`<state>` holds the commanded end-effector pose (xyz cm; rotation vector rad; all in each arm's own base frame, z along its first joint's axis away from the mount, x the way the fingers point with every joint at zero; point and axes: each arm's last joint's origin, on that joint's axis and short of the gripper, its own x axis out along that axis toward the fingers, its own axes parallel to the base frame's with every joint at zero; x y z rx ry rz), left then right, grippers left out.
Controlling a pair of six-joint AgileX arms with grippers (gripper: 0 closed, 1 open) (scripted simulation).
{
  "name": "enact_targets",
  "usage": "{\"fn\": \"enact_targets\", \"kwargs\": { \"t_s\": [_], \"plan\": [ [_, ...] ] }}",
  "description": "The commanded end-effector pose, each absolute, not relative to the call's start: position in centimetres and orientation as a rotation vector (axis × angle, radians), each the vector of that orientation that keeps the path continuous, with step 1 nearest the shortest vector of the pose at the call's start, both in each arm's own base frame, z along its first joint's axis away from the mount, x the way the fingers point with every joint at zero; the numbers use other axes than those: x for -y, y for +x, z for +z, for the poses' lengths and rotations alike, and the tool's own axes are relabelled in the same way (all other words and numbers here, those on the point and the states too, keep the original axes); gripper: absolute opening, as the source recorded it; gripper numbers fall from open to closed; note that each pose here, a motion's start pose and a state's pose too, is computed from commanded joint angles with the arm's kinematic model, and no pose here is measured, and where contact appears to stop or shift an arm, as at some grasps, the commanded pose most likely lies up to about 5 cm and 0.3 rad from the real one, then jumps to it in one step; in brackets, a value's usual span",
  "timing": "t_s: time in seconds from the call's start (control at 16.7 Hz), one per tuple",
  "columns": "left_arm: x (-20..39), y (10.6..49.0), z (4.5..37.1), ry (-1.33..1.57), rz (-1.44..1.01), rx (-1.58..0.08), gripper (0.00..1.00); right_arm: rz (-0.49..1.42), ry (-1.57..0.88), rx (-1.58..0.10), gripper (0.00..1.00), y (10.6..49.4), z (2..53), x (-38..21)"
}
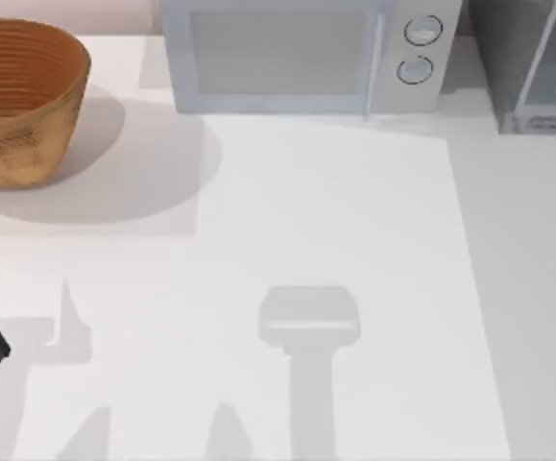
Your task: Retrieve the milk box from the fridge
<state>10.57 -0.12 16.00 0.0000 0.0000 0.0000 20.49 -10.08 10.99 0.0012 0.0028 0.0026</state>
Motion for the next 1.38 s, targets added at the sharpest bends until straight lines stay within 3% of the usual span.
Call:
{"fn": "enact_targets", "kwargs": {
  "t_s": [0.3, 0.84, 1.38],
  "plan": [
    [0.1, 10.6, 16.0, 0.000, 0.000, 0.000, 1.00, -0.002, 0.011, -0.030, 1.00, 24.9, 10.5, 10.2],
    [0.1, 10.6, 16.0, 0.000, 0.000, 0.000, 1.00, -0.010, 0.001, -0.003, 1.00, 39.3, 11.8, 9.0],
    [0.1, 10.6, 16.0, 0.000, 0.000, 0.000, 1.00, -0.011, -0.001, -0.005, 1.00, 41.0, 11.7, 8.0]
  ]
}}
